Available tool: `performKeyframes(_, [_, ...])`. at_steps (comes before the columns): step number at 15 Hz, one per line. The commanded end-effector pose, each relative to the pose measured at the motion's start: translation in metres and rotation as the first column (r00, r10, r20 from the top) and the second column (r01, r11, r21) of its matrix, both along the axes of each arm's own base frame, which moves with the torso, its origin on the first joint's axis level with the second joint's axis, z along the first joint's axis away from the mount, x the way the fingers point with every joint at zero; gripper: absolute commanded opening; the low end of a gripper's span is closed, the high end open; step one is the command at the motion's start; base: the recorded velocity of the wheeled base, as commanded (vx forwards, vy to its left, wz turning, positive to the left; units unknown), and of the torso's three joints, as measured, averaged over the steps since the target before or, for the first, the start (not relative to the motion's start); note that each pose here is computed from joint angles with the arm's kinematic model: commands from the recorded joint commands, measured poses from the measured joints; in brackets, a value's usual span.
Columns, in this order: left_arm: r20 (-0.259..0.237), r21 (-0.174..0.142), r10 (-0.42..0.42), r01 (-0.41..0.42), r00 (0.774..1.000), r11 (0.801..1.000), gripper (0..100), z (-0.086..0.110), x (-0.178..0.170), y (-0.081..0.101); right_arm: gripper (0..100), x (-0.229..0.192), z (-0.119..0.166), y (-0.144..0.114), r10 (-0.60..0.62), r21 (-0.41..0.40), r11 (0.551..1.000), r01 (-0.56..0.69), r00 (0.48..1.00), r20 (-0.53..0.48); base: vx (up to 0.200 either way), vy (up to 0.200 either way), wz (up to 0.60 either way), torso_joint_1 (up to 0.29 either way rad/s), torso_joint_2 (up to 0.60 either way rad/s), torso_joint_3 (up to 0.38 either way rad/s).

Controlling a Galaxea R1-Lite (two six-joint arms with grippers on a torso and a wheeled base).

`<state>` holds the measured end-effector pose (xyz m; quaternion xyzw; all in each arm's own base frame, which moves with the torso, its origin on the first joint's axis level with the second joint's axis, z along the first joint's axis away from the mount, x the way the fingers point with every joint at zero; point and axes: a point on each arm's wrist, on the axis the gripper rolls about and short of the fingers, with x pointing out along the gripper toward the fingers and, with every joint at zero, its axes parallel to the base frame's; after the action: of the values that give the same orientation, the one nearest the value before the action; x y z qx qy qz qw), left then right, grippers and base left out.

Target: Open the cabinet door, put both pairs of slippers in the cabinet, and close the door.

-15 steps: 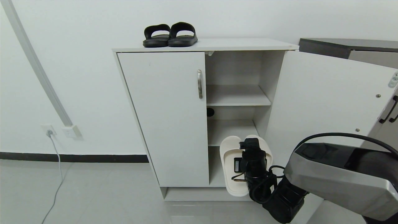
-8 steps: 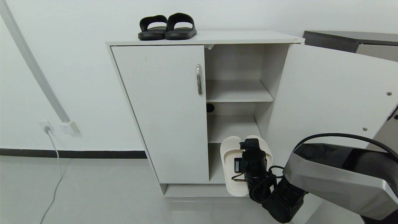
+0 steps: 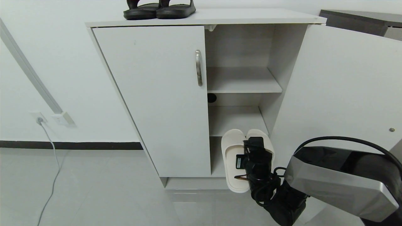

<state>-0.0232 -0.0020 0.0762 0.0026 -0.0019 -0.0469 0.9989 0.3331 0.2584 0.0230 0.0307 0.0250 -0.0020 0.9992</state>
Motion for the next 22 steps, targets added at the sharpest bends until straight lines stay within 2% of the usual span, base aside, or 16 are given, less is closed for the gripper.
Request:
performKeyframes(1, [-0.001,-0.001,0.000,0.000,1.000,1.000,0,0.000,0.000,0.000,0,0.002,-0.015,-0.003,-0.006,-0.031,0.999,0.006,1.000,0.012,0.000,0.000,0.00,0.000,0.00,0.000])
performKeyframes(9, [-0.002,0.000,0.000,0.000,1.000,1.000,0,0.000,0.000,0.000,0,0.005,-0.014,-0.004,-0.004,-0.027,1.000,0.005,1.000,0.019,0.000,0.000,0.00,0.000,0.00,0.000])
performKeyframes(21, [-0.001,-0.001,0.000,0.000,1.000,1.000,0,0.000,0.000,0.000,0,0.012,-0.012,-0.003,-0.004,-0.030,1.000,0.005,1.000,0.019,0.200,0.000,0.00,0.001,0.00,0.002])
performKeyframes(22, [-0.001,-0.001,0.000,0.000,1.000,1.000,0,0.000,0.000,0.000,0,0.014,-0.012,-0.005,0.001,-0.031,1.000,0.000,1.000,0.015,0.000,0.000,0.00,0.000,0.00,0.000])
